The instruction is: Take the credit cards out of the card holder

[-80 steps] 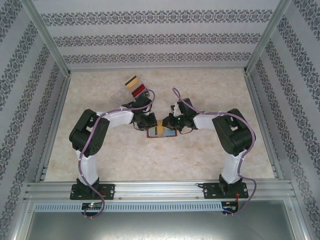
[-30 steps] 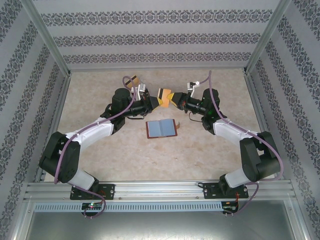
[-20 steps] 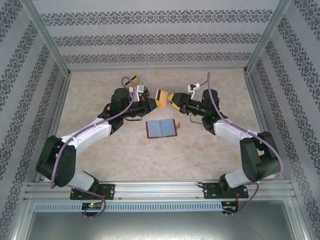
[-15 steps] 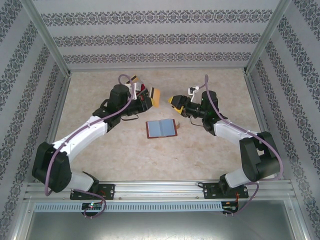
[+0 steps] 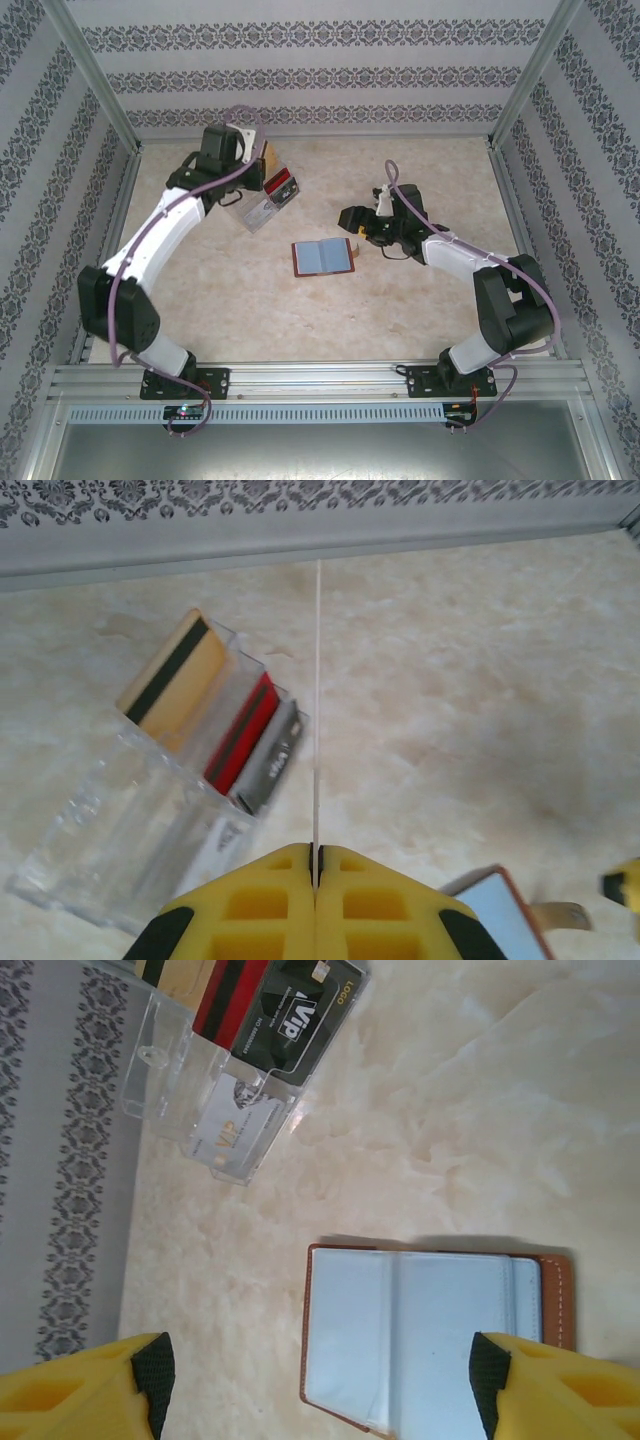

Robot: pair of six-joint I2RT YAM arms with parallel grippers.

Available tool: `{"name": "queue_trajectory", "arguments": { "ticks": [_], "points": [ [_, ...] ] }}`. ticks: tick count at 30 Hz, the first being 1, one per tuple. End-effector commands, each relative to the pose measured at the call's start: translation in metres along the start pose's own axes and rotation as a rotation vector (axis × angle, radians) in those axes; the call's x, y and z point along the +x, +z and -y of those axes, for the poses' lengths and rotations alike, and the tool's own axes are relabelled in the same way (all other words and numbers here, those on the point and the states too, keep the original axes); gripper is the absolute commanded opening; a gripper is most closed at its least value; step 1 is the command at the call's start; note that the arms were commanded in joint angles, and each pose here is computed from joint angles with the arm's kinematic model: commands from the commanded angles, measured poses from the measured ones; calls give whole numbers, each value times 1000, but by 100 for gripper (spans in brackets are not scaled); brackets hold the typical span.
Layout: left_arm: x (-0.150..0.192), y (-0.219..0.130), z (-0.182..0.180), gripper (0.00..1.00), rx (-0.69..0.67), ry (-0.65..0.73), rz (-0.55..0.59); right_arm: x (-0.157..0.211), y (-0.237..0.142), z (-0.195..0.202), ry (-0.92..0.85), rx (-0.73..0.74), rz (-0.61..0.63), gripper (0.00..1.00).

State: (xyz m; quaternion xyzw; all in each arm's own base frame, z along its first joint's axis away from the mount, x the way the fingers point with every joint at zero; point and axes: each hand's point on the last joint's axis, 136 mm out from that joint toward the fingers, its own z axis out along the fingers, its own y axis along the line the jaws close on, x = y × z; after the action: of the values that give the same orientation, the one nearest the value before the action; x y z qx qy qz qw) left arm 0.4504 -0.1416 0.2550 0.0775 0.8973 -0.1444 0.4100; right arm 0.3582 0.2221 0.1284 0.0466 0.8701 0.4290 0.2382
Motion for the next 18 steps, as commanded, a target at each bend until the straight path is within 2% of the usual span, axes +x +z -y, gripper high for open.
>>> {"name": "queue_trajectory", "arguments": {
  "ticks": [1,9,18],
  "points": [
    [-1,17,-16,0,59,95,-72,-2,0,2,-68,50,-2,80],
    [-16,66,-43,0,117,263,-137,-6,1,-6,-82,58,13,86],
    [-9,116,-73,0,48,334,-196,-8,9,-13,-74,51,5,88]
  ]
}}
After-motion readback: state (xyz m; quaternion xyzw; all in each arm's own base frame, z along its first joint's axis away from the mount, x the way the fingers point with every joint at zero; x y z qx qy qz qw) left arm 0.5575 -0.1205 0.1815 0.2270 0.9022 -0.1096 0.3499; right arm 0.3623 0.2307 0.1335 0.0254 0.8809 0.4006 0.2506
